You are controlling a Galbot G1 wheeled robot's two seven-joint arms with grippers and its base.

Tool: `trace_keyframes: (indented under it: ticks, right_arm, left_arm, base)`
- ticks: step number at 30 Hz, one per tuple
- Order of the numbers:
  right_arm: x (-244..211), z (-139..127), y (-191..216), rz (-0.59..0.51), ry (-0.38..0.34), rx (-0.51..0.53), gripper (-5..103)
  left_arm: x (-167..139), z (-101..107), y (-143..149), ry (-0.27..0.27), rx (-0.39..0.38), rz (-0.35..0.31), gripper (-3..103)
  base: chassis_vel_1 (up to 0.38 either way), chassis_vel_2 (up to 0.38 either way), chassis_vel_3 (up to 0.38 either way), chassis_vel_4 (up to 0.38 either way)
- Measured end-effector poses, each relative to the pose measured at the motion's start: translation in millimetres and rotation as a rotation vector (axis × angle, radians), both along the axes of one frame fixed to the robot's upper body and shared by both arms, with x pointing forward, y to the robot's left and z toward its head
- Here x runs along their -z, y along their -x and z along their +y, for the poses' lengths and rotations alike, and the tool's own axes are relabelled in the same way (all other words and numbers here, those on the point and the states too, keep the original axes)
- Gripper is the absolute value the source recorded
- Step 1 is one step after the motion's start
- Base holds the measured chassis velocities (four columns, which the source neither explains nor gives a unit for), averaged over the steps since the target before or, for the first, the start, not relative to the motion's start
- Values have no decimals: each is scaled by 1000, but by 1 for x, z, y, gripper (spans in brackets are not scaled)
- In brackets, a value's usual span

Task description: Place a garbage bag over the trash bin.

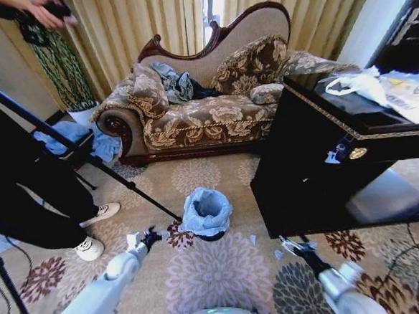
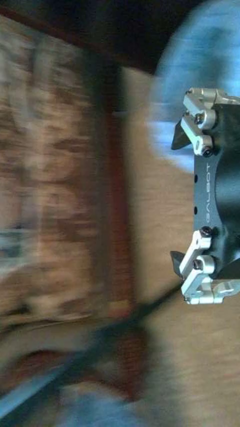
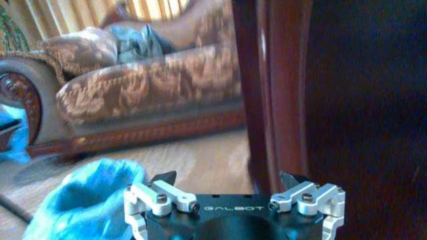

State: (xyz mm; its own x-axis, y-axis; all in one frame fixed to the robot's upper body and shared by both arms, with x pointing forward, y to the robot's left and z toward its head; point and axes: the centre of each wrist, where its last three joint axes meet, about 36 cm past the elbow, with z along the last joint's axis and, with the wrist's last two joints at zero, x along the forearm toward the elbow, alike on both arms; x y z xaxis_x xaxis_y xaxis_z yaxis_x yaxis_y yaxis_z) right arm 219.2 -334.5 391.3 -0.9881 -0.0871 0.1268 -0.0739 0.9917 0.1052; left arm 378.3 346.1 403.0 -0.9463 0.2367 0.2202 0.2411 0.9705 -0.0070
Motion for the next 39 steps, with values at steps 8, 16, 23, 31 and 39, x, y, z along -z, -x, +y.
trace_keyframes:
  ticks: [8,16,23,31,39]
  right_arm:
    - [-30,22,16,-284,178,9,100]
    - [-24,71,26,-365,200,-5,100]
    - [-38,95,29,-392,179,-29,100]
    - [-77,107,19,-393,157,96,100]
    - [-110,84,17,-338,117,64,100]
  left_arm:
    - [-145,-21,67,29,-81,-313,100]
    - [-155,-36,139,99,-259,-260,100]
    - [-131,-48,158,131,-312,-193,100]
    - [-116,-57,168,119,-331,-208,100]
    - [-110,-65,171,130,-323,-216,100]
  base:
    - [0,0,0,0]
    - [0,0,0,0]
    - [0,0,0,0]
    - [0,0,0,0]
    - [0,0,0,0]
